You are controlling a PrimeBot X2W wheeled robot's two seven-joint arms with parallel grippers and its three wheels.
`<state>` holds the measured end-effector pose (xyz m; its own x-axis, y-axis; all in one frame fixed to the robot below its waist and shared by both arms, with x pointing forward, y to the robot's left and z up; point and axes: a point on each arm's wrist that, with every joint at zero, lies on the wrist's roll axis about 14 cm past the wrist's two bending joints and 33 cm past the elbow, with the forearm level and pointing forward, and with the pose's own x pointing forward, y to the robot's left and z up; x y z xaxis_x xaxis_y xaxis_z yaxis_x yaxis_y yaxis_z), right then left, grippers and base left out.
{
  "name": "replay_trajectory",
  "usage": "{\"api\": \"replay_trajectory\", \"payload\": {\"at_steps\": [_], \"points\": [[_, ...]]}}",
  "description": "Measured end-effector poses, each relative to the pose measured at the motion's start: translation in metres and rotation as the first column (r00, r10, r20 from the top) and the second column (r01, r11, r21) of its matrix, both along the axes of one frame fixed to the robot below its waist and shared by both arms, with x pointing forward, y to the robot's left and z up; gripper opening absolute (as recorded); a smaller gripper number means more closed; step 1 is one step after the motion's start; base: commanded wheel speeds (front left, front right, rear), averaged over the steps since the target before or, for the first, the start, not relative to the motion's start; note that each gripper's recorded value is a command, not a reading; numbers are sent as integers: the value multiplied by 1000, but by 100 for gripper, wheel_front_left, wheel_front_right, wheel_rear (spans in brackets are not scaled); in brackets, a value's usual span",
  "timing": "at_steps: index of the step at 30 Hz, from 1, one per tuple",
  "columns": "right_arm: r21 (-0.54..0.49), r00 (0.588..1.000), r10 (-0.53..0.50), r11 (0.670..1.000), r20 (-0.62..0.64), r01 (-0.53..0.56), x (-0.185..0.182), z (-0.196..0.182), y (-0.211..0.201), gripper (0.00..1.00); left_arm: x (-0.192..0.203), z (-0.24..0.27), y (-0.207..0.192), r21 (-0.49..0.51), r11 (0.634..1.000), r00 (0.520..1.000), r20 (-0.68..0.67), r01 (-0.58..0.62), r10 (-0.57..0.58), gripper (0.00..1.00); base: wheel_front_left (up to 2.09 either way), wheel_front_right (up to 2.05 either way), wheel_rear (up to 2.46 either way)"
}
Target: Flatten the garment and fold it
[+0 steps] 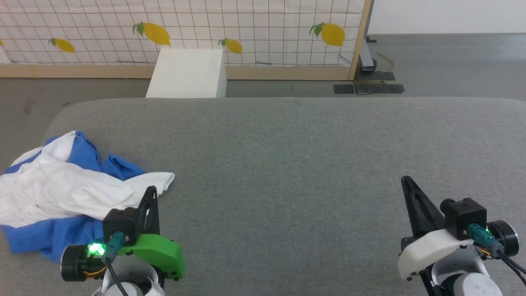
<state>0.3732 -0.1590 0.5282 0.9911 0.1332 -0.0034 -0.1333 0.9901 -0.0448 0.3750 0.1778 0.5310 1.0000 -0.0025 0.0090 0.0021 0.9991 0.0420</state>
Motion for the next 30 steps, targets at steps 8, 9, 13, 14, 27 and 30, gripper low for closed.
{"api": "replay_trajectory", "payload": {"at_steps": [8, 9, 13, 14, 27, 30], "points": [[0, 1000, 0, 1000, 0, 0, 0, 0, 0, 0, 0, 0, 0, 0, 1000, 1000, 0, 0, 0, 0, 0, 0, 0], [0, 1000, 0, 1000, 0, 0, 0, 0, 0, 0, 0, 0, 0, 0, 1000, 1000, 0, 0, 0, 0, 0, 0, 0], [0, 1000, 0, 1000, 0, 0, 0, 0, 0, 0, 0, 0, 0, 0, 1000, 1000, 0, 0, 0, 0, 0, 0, 0], [0, 1000, 0, 1000, 0, 0, 0, 0, 0, 0, 0, 0, 0, 0, 1000, 1000, 0, 0, 0, 0, 0, 0, 0], [0, 1000, 0, 1000, 0, 0, 0, 0, 0, 0, 0, 0, 0, 0, 1000, 1000, 0, 0, 0, 0, 0, 0, 0], [0, 1000, 0, 1000, 0, 0, 0, 0, 0, 100, 0, 0, 0, -1, 1000, 1000, 0, 1, -1, 100, 0, 0, 0]]}}
